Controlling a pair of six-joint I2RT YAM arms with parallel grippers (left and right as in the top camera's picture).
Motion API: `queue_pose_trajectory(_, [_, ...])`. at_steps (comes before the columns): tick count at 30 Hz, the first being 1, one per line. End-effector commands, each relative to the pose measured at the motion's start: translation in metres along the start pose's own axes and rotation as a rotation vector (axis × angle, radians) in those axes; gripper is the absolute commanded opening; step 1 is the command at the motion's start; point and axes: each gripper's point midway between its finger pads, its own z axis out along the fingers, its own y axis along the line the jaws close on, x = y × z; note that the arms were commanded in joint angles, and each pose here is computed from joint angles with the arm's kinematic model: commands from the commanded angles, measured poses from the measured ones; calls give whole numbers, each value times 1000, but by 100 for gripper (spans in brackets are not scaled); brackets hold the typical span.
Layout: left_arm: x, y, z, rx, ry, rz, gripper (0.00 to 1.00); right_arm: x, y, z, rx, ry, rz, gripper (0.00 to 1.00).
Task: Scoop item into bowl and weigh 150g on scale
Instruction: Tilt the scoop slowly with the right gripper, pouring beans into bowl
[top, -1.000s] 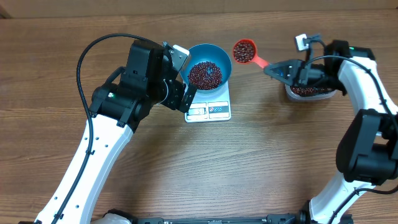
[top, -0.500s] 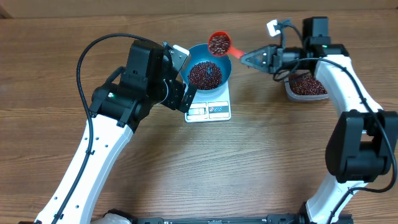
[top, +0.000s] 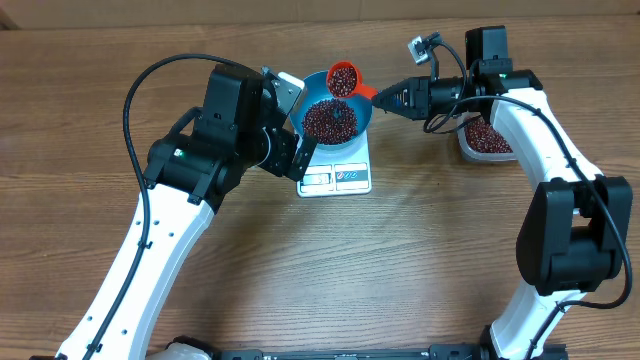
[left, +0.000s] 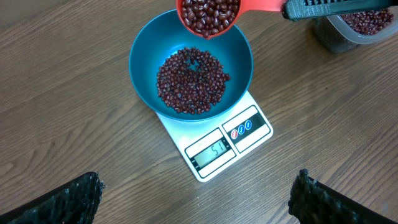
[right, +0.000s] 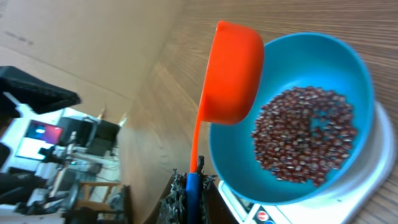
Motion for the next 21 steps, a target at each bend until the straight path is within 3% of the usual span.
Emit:
queue_pose_trajectory(1, [-5,0,-4,10,-16,17,100,-11,13,-1,31,-8,-128,4])
queue_pose_trajectory(21, [-4,-1,-4,10,-15,17,100,-7,20,8,14,13,-545,4])
